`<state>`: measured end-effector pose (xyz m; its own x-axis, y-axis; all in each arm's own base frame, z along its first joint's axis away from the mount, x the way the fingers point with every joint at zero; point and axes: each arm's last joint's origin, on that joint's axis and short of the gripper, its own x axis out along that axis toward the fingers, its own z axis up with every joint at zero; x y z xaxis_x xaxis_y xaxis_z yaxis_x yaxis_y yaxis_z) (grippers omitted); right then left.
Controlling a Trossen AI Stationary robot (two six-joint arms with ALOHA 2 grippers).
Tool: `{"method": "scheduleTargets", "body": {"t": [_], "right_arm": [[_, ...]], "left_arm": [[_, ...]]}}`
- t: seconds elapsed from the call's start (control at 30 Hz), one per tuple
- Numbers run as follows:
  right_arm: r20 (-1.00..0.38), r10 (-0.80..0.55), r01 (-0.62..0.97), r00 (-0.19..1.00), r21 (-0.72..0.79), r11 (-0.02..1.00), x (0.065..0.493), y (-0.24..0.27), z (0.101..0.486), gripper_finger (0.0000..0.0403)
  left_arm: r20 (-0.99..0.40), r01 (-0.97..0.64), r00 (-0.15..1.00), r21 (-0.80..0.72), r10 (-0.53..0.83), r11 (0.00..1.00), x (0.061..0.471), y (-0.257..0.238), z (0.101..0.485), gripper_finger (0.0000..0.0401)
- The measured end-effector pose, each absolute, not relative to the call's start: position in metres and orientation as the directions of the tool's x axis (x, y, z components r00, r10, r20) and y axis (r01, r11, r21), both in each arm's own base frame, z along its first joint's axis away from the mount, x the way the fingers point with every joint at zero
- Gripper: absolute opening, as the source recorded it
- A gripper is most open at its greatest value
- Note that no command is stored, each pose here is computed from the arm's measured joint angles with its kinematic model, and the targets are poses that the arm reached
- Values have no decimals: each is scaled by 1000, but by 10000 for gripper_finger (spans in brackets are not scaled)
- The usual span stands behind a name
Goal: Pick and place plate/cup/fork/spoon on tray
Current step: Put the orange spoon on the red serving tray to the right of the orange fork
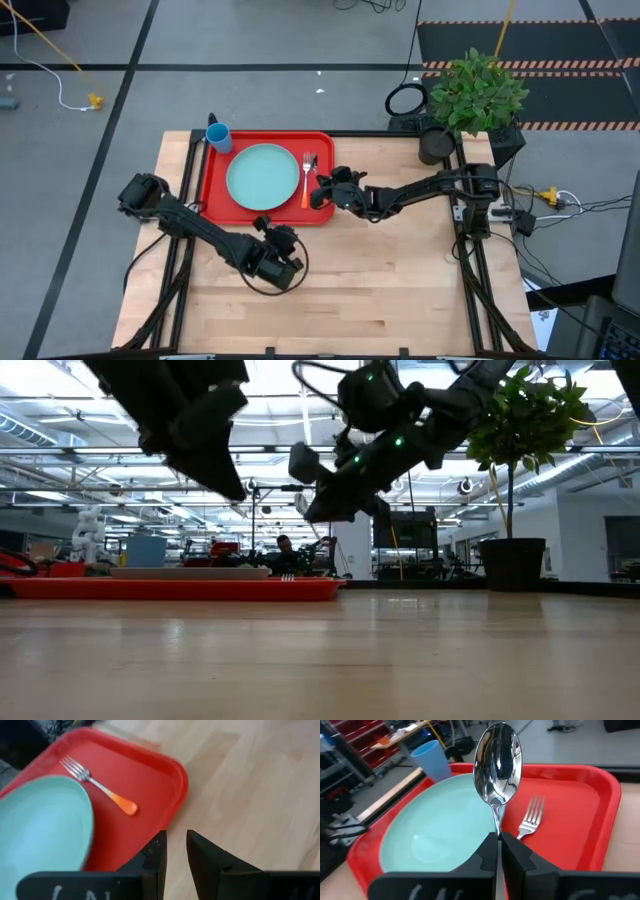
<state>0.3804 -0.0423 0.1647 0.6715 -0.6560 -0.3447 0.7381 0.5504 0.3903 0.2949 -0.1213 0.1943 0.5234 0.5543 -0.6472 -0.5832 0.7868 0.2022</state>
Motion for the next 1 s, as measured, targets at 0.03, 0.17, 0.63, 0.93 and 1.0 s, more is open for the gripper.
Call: {"method": "scheduleTargets", "body": {"t": [0.03, 0.17, 0.63, 0.93, 1.0], "right_arm": [[-350, -659, 742, 666, 401, 537, 382, -45, 162, 0], [-363, -671, 755, 646, 431, 494, 390, -54, 155, 0], [-418, -739, 843, 529, 357, 402, 401, -65, 150, 0], [-447, -752, 865, 484, 377, 332, 399, -67, 139, 0], [-450, -755, 866, 477, 389, 315, 399, -67, 136, 0]], "left_arm": [[-640, -584, 532, 196, 554, 787, 294, -119, 199, 76], [-596, -592, 563, 192, 573, 782, 286, -108, 218, 76], [-523, -500, 642, 270, 561, 823, 282, -73, 226, 76], [-473, -447, 724, 233, 502, 864, 256, -61, 237, 76], [-479, -426, 721, 263, 501, 865, 248, -59, 236, 76]]}}
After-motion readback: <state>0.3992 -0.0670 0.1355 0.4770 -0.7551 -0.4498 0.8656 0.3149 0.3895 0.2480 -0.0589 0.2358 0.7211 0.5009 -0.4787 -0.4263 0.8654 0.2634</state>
